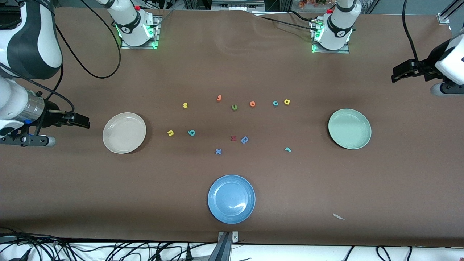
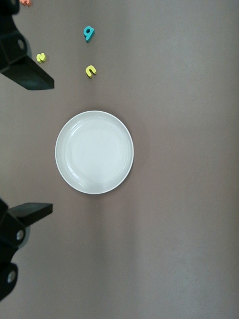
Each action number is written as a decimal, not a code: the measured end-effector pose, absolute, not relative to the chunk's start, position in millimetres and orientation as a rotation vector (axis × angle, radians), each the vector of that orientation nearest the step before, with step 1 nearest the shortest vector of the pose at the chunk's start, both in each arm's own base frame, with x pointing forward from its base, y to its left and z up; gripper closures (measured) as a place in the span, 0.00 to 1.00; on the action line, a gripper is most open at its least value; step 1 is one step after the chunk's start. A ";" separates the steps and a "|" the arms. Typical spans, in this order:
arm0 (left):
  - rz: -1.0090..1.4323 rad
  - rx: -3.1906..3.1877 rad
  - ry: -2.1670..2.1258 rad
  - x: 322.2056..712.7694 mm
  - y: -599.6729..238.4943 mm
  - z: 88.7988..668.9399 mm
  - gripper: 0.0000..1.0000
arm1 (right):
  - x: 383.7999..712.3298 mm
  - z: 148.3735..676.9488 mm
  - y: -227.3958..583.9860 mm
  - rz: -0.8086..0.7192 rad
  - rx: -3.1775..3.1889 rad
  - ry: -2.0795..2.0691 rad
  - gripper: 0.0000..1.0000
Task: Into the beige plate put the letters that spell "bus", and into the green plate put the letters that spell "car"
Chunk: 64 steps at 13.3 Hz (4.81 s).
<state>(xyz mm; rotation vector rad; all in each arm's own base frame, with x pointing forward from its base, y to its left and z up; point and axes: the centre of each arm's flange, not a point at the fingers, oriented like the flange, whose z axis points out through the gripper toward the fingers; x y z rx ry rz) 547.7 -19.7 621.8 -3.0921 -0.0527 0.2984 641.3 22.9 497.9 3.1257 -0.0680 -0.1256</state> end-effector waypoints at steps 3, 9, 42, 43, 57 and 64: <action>0.298 -3.090 -0.048 547.7 -21.1 621.8 0.00 | 641.3 497.9 23.2 -0.126 3.126 -0.067 0.00; 0.298 -3.090 -0.050 547.7 -20.6 621.8 0.00 | 641.2 497.9 24.7 -0.126 3.126 -0.064 0.00; 0.298 -3.090 -0.050 547.7 -20.6 621.8 0.00 | 641.2 498.0 24.0 -0.125 3.125 -0.070 0.00; 0.298 -3.090 -0.050 547.7 -20.6 621.8 0.00 | 641.2 498.0 24.0 -0.125 3.125 -0.070 0.00; 0.298 -3.090 -0.050 547.7 -20.6 621.8 0.00 | 641.0 497.9 23.8 -0.128 3.125 -0.072 0.00; 0.298 -3.090 -0.050 547.7 -20.6 621.8 0.00 | 638.4 489.4 41.2 -0.184 3.118 -0.054 0.00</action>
